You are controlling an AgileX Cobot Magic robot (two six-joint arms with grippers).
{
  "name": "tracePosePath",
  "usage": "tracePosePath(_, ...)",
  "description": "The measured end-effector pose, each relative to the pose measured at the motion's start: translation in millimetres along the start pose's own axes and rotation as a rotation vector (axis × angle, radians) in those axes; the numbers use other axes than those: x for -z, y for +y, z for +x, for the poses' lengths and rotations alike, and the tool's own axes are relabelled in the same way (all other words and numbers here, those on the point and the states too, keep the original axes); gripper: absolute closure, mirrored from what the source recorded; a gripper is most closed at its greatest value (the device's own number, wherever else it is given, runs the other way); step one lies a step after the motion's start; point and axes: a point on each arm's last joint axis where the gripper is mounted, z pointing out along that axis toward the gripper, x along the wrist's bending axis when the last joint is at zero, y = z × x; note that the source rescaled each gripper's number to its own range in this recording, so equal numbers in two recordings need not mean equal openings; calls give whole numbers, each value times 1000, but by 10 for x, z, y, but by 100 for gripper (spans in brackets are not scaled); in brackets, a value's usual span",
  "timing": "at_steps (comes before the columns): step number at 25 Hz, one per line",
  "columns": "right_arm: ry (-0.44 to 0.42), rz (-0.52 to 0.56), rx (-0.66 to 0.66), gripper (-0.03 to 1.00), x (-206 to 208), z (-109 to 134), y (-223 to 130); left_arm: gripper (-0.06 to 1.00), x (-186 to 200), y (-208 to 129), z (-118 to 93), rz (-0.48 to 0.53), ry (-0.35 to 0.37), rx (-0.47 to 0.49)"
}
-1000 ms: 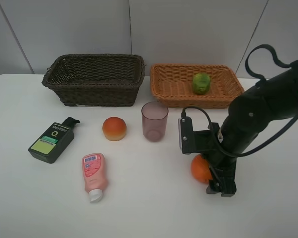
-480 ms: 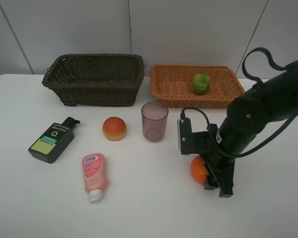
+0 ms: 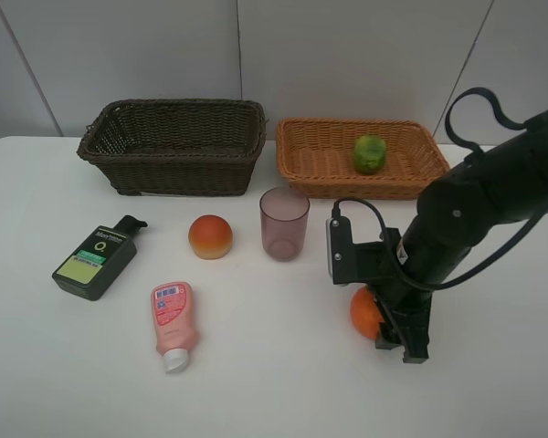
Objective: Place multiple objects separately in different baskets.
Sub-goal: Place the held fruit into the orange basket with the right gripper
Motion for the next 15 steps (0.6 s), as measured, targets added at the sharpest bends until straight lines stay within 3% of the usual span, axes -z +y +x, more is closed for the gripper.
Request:
tracePosePath(10, 21, 18, -14, 69, 87, 8, -15, 1, 0, 0, 0, 0, 0, 0)
tracePosePath(15, 43, 2, -164, 69, 357, -153, 110, 1, 0, 0, 0, 0, 0, 0)
